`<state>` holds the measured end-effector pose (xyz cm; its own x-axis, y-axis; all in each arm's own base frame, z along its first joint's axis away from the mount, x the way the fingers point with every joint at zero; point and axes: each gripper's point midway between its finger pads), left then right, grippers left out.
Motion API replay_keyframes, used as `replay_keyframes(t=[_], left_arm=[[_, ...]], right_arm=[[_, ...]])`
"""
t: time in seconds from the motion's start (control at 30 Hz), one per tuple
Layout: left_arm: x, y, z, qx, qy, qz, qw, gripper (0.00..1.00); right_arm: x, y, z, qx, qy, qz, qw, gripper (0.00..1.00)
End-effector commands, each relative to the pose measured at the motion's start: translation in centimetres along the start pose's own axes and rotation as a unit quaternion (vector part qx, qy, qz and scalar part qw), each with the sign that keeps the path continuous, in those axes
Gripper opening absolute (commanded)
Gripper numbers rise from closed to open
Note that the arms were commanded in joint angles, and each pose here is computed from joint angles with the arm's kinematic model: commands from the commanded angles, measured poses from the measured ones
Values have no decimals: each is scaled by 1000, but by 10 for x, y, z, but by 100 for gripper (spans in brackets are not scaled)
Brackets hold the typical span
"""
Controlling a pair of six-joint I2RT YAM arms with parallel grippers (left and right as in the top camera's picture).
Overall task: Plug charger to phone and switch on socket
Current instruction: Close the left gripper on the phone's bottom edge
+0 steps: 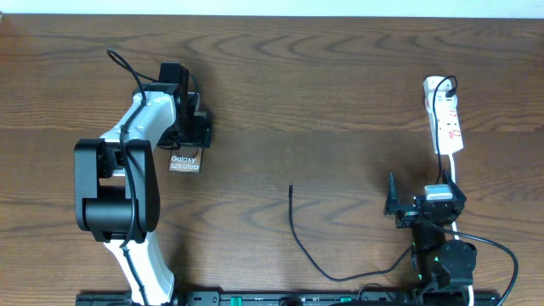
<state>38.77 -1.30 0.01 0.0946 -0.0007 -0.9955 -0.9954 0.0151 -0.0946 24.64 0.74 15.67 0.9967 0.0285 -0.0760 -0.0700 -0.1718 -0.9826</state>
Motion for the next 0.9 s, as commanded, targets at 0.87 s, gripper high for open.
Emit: replay_keyframes(t=[0.87], left_arm=[[7,7,3,1,-6,15,1000,75]], right_arm=[[0,0,0,0,3,0,1000,99]])
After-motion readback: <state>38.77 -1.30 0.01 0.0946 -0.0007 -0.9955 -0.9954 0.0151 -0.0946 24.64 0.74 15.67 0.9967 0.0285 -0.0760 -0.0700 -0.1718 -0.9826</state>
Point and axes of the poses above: each gripper's point midway between its finger pads, its own x axis out along the fingers, its own z axis along the line the jaws close on, y = z × x, and after that the axes turned 2 degrees about -x, right-handed
